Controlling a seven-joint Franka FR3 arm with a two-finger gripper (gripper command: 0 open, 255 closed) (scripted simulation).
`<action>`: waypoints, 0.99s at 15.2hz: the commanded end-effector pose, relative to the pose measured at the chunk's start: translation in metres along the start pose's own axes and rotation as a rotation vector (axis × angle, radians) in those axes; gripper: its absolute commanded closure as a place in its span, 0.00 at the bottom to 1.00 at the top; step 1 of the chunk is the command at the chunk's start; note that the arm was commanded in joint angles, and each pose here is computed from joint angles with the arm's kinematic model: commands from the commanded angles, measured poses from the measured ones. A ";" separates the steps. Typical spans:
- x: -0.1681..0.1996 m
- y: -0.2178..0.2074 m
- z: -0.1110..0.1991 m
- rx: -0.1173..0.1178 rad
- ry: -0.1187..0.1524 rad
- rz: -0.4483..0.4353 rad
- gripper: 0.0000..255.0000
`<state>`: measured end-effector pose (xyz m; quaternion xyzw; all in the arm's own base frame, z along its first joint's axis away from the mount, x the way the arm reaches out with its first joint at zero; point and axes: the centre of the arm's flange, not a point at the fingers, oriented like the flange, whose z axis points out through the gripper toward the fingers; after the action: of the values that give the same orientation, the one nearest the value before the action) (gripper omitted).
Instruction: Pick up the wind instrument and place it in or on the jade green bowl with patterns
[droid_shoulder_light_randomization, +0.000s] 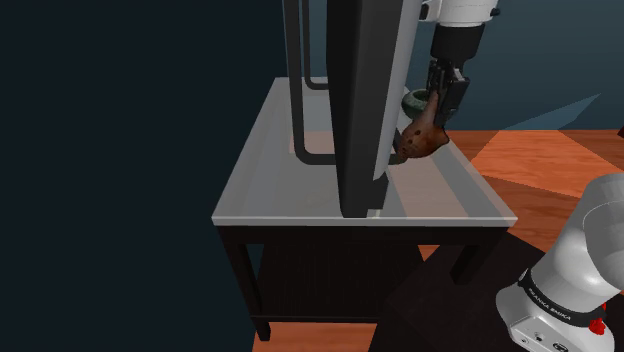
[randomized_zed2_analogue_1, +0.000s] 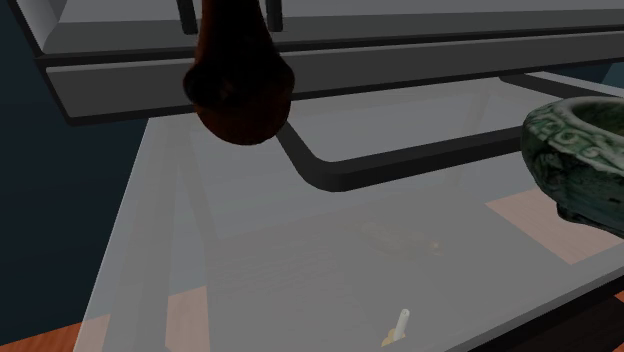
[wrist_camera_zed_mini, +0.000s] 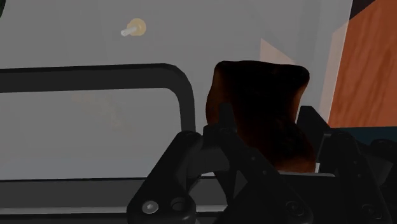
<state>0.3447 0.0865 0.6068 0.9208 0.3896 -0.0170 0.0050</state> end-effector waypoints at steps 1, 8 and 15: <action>-0.002 0.000 -0.012 0.000 0.000 0.000 1.00; -0.003 0.000 -0.049 0.000 0.000 0.000 1.00; -0.031 0.074 -0.052 0.000 0.000 0.000 1.00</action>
<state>0.3723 0.0253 0.6584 0.9211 0.3890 -0.0172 0.0045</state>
